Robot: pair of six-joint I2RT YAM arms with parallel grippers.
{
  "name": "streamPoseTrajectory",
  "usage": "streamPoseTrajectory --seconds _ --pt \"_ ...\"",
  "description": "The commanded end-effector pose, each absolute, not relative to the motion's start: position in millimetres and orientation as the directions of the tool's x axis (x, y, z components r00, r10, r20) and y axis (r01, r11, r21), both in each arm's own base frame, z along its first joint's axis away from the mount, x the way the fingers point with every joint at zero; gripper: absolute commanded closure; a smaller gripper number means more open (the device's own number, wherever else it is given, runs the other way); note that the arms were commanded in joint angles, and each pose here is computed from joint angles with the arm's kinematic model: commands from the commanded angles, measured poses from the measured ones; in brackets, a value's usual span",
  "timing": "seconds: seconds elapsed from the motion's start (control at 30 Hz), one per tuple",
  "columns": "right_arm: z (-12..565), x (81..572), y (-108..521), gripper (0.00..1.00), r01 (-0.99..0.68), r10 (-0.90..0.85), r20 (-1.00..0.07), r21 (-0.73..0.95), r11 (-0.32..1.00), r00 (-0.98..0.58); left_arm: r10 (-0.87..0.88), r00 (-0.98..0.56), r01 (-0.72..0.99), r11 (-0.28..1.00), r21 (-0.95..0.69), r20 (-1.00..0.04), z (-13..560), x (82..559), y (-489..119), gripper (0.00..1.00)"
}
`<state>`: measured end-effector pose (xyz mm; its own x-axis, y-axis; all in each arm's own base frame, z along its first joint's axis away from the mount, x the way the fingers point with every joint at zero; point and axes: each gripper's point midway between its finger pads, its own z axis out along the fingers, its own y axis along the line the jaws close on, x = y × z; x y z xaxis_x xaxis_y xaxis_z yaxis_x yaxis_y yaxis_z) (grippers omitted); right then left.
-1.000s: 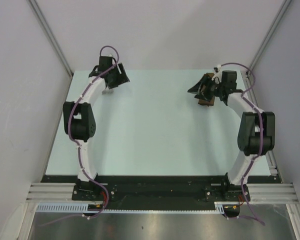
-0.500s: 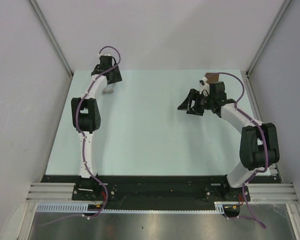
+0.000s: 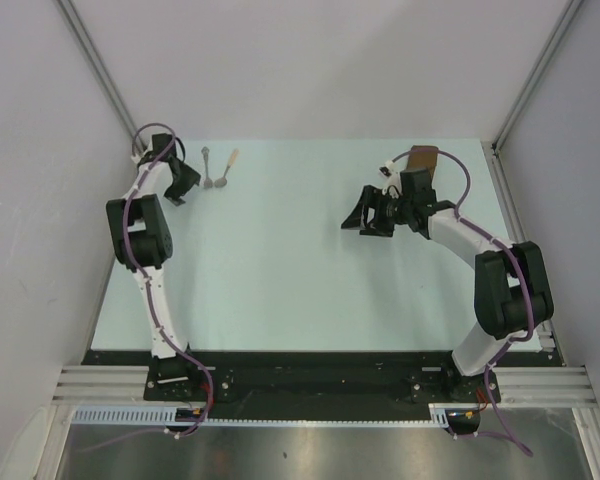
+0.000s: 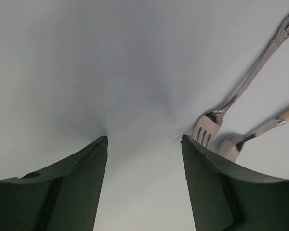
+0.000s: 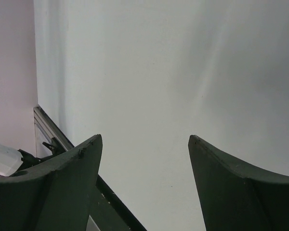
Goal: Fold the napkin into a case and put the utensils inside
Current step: Pick up the fork from the corner of the board.
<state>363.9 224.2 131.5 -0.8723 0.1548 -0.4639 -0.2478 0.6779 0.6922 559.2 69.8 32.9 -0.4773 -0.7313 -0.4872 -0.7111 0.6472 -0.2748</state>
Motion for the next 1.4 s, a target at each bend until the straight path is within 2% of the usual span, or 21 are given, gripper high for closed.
streamPoseTrajectory --seconds 0.0,0.3,0.33,0.4,0.43,0.5,0.53,0.6,0.77,0.8,0.97,1.07,1.1,1.23,1.37 --pt "141 367 222 0.23 -0.281 0.16 -0.513 0.674 0.684 -0.843 -0.878 -0.348 -0.751 0.471 -0.464 -0.328 59 569 45 0.33" --pt "142 362 217 0.22 -0.284 0.161 -0.527 0.662 0.694 -0.835 -0.969 -0.238 -0.753 0.225 -0.618 -0.062 42 579 10 0.38" --pt "141 362 217 0.22 -0.285 0.16 -0.526 0.663 0.692 -0.835 -0.975 -0.22 -0.768 0.186 -0.613 -0.02 37 572 6 0.42" --pt "141 362 217 0.23 -0.284 0.159 -0.524 0.664 0.691 -0.837 -0.982 -0.191 -0.767 0.151 -0.623 -0.002 36 569 5 0.5" --pt "140 361 218 0.22 -0.284 0.159 -0.522 0.666 0.69 -0.838 -0.986 -0.165 -0.785 0.121 -0.608 0.016 26 562 6 0.62" --pt "142 360 220 0.22 -0.29 0.157 -0.525 0.666 0.687 -0.836 -0.989 -0.145 -0.767 0.108 -0.632 0.006 33 564 9 0.73" --pt "142 360 221 0.23 -0.29 0.156 -0.525 0.666 0.687 -0.837 -0.991 -0.136 -0.769 0.099 -0.631 0.01 32 562 10 0.85" --pt "143 358 223 0.22 -0.296 0.15 -0.53 0.661 0.69 -0.834 -0.991 -0.136 -0.763 0.097 -0.639 0.013 37 563 12 0.99" --pt "136 351 228 0.22 -0.3 0.124 -0.521 0.651 0.698 -0.844 -0.987 -0.152 -0.726 0.152 -0.671 -0.058 69 555 21 1.0" --pt "135 350 228 0.22 -0.299 0.123 -0.523 0.647 0.702 -0.843 -0.985 -0.156 -0.691 0.164 -0.704 -0.076 93 553 22 1.0" --pt "139 338 242 0.22 -0.322 0.107 -0.521 0.662 0.676 -0.847 -0.961 -0.24 -0.585 0.255 -0.77 -0.136 134 514 0 1.0" --pt "149 335 255 0.2 -0.326 0.132 -0.512 0.703 0.632 -0.849 -0.915 -0.376 -0.466 0.322 -0.824 -0.145 153 481 -48 1.0" --pt "147 333 255 0.16 -0.3 0.152 -0.487 0.723 0.623 -0.86 -0.884 -0.445 -0.414 0.344 -0.843 -0.142 160 470 -78 1.0" --pt "160 329 259 0.1 -0.274 0.223 -0.462 0.781 0.561 -0.859 -0.73 -0.67 -0.181 0.335 -0.925 -0.134 176 409 -180 1.0" --pt "186 321 252 0.09 -0.282 0.326 -0.471 0.828 0.485 -0.82 -0.59 -0.793 -0.03 0.289 -0.957 -0.153 193 342 -267 1.0"
